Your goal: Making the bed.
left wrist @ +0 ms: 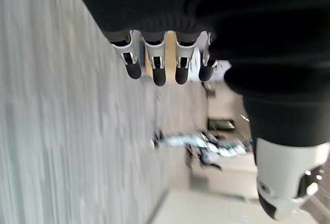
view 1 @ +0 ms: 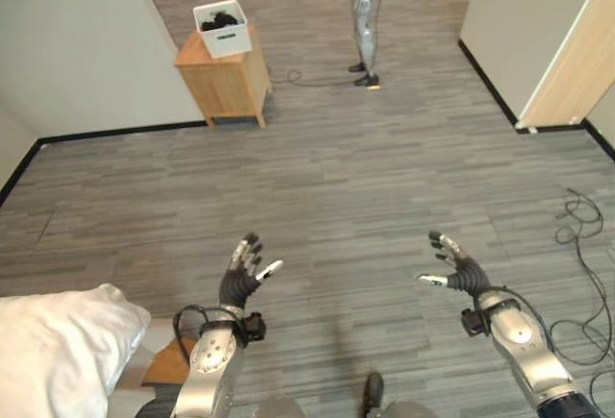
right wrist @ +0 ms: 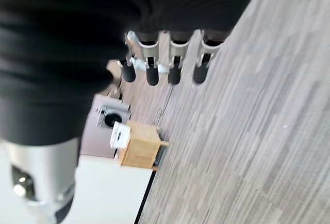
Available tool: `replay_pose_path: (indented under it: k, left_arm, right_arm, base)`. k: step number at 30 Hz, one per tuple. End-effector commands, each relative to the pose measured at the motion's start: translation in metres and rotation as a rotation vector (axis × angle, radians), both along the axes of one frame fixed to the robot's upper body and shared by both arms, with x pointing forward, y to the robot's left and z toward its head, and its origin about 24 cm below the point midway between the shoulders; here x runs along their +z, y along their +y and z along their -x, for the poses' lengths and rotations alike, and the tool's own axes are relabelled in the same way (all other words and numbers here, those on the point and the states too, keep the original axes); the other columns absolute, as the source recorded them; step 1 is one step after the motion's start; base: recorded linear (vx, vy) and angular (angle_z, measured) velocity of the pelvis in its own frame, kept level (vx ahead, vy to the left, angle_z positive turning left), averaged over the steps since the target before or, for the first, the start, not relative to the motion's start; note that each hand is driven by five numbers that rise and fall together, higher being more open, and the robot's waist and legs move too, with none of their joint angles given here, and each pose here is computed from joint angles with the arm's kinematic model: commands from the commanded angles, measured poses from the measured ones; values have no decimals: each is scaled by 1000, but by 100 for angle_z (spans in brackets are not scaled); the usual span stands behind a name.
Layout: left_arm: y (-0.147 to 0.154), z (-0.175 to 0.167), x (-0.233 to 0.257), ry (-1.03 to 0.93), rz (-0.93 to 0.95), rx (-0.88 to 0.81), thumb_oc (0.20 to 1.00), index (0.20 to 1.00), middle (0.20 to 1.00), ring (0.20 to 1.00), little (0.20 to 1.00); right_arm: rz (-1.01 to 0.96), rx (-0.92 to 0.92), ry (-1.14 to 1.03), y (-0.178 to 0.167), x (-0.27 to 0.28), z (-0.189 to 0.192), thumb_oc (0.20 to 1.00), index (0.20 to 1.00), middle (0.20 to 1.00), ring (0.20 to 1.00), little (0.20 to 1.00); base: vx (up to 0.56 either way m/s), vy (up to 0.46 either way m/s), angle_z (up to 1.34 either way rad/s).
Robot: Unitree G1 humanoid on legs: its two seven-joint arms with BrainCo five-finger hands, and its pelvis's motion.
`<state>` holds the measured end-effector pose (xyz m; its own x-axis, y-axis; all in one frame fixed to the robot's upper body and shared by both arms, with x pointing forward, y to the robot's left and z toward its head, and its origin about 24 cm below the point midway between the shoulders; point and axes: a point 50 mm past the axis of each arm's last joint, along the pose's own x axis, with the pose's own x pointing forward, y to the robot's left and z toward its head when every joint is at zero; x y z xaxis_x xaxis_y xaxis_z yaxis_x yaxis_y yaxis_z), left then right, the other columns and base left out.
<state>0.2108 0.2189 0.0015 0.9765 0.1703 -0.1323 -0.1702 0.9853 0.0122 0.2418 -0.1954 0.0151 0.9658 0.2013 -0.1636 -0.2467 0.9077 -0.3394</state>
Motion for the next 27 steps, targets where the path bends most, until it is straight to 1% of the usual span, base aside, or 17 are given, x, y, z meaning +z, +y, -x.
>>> replay_pose_path:
  k: [1, 4, 7, 9, 10, 15, 19, 23, 27]
  left_arm:
    - [10, -6, 37, -193, -118, 40, 1000, 1000, 1000, 1000, 1000]
    - [11, -1, 37, -189, -139, 28, 1000, 1000, 1000, 1000, 1000]
    - [10, -3, 38, -184, -176, 12, 1000, 1000, 1000, 1000, 1000]
    - [9, -14, 46, -207, -204, -5, 1000, 1000, 1000, 1000, 1000]
    - [9, -15, 46, -209, -204, -4, 1000, 1000, 1000, 1000, 1000]
    - [14, -22, 57, -254, -211, 1, 1000, 1000, 1000, 1000, 1000]
    - [15, -20, 60, -275, -203, -6, 1000, 1000, 1000, 1000, 1000]
    - [20, -21, 64, -296, -230, 3, 1000, 1000, 1000, 1000, 1000]
    - [26, -13, 60, -288, -192, 46, 1000, 1000, 1000, 1000, 1000]
  right_arm:
    - [55, 26, -149, -5, 30, -10, 1000, 1000, 1000, 1000, 1000]
    - [77, 56, -129, 0, 25, -6, 1000, 1000, 1000, 1000, 1000]
    - [84, 83, -116, 8, 19, 0, 1000, 1000, 1000, 1000, 1000]
    - [72, 87, -147, 16, 24, -7, 1000, 1000, 1000, 1000, 1000]
    - [71, 88, -149, 17, 25, -8, 1000, 1000, 1000, 1000, 1000]
    - [49, 100, -219, 25, 41, -18, 1000, 1000, 1000, 1000, 1000]
    - [38, 90, -229, 24, 43, -22, 1000, 1000, 1000, 1000, 1000]
    - [20, 102, -216, 27, 38, -22, 1000, 1000, 1000, 1000, 1000]
    - [22, 134, -196, 31, 35, -24, 1000, 1000, 1000, 1000, 1000]
  base:
    - [627, 127, -29]
    - [622, 165, -38]
    - [596, 132, -100]
    - [393, 109, -78]
    - [397, 128, -24]
    - [409, -68, 59]
    - [566, -336, 72]
    - [344, -229, 117]
    - [263, -259, 43]
